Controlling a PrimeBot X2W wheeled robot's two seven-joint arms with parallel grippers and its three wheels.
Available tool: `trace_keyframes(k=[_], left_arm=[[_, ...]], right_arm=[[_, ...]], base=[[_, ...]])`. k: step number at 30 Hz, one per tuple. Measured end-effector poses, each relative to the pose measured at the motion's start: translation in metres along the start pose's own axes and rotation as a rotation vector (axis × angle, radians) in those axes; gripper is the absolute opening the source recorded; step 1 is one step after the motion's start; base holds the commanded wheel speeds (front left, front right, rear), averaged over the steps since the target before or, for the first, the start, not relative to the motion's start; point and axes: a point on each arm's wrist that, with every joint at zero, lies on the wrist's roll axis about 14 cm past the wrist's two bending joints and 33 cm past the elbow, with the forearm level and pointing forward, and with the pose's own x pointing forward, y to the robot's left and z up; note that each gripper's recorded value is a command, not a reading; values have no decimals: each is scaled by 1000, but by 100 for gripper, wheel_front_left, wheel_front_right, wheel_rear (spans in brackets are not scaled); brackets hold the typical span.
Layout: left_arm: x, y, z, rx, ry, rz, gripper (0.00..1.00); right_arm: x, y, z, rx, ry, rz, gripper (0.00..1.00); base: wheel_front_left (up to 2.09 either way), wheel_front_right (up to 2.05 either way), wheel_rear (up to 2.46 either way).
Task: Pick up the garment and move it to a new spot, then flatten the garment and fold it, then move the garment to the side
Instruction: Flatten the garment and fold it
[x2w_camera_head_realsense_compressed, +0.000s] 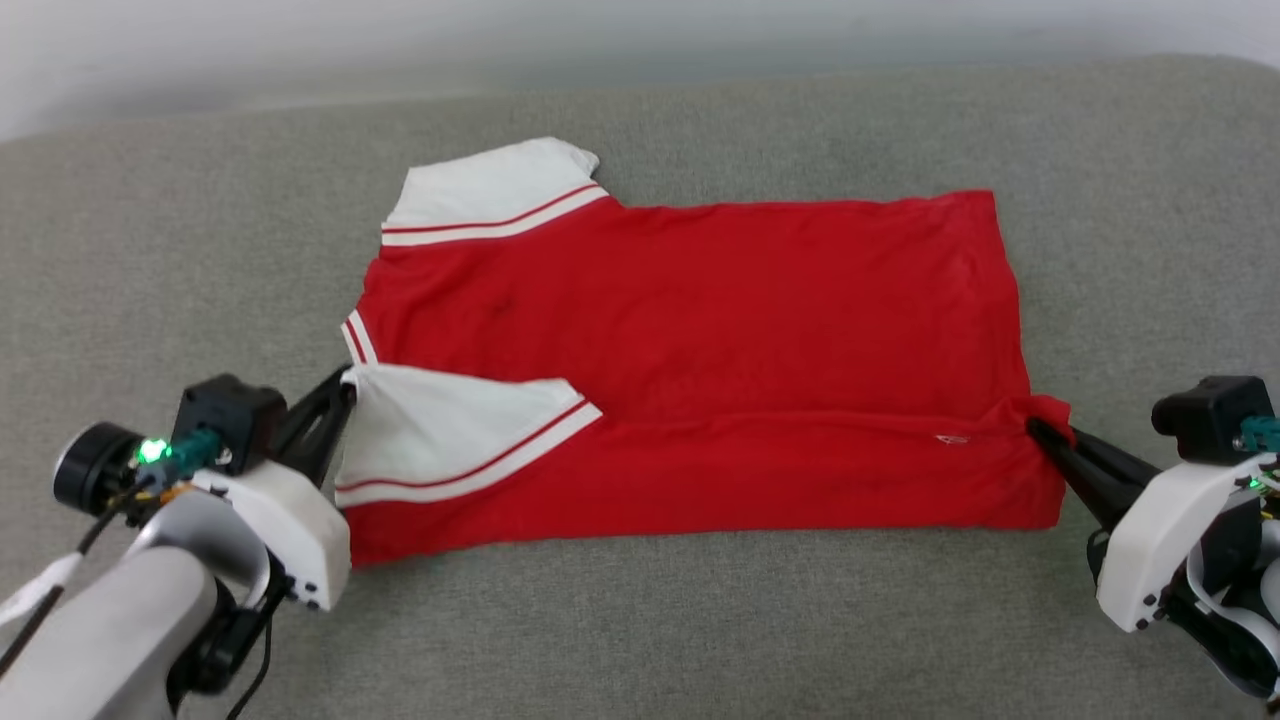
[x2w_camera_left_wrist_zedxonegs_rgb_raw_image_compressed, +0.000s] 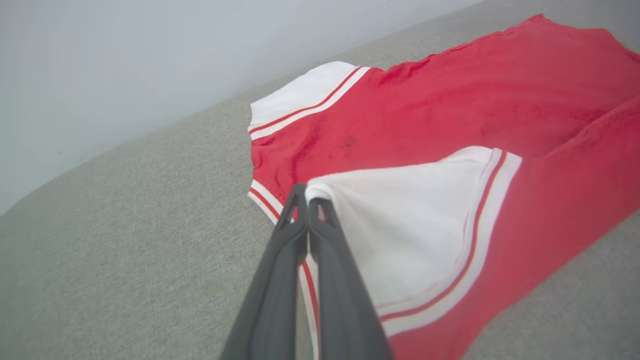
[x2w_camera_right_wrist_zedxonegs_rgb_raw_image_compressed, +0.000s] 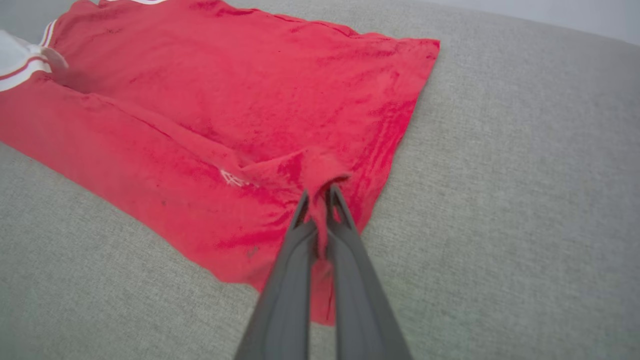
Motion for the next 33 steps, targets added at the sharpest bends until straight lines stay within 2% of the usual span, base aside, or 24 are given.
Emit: trace_keyframes(k=[4, 8, 13, 17, 18, 19, 20, 24, 29, 33], left_arm=[[24, 3, -13, -8, 32, -14, 0], [40, 6, -45, -12, 117, -28, 0], [46, 1, -88, -44, 224, -55, 0], [48, -1, -93, -59, 234, -62, 0], [48, -3, -93, -63, 229, -64, 20], [47, -1, -91, -67, 226, -57, 85], [46, 0, -90, -58, 221, -51, 100], [39, 8, -77, -41, 200, -37, 100], [34, 28, -35, 7, 125, -8, 100], [26, 37, -10, 29, 148, -13, 100]], right_arm=[[13, -5, -10, -5, 49, -7, 0], [27, -6, -25, -7, 112, -1, 0], [38, -6, -49, -27, 199, 4, 0], [39, -6, -49, -28, 203, 3, 0], [39, -5, -48, -25, 200, 3, 10], [39, -6, -46, -21, 193, 0, 44], [38, -5, -44, -21, 189, -1, 100], [36, -4, -23, -25, 114, -5, 100], [29, 4, -3, -33, 43, 3, 100], [25, 10, 8, -51, 7, 13, 100]], base=[[0, 0, 0], [0, 0, 0], [0, 0, 0], [0, 0, 0], [0, 0, 0], [0, 0, 0], [0, 0, 0], [0, 0, 0], [0, 0, 0], [0, 0, 0]])
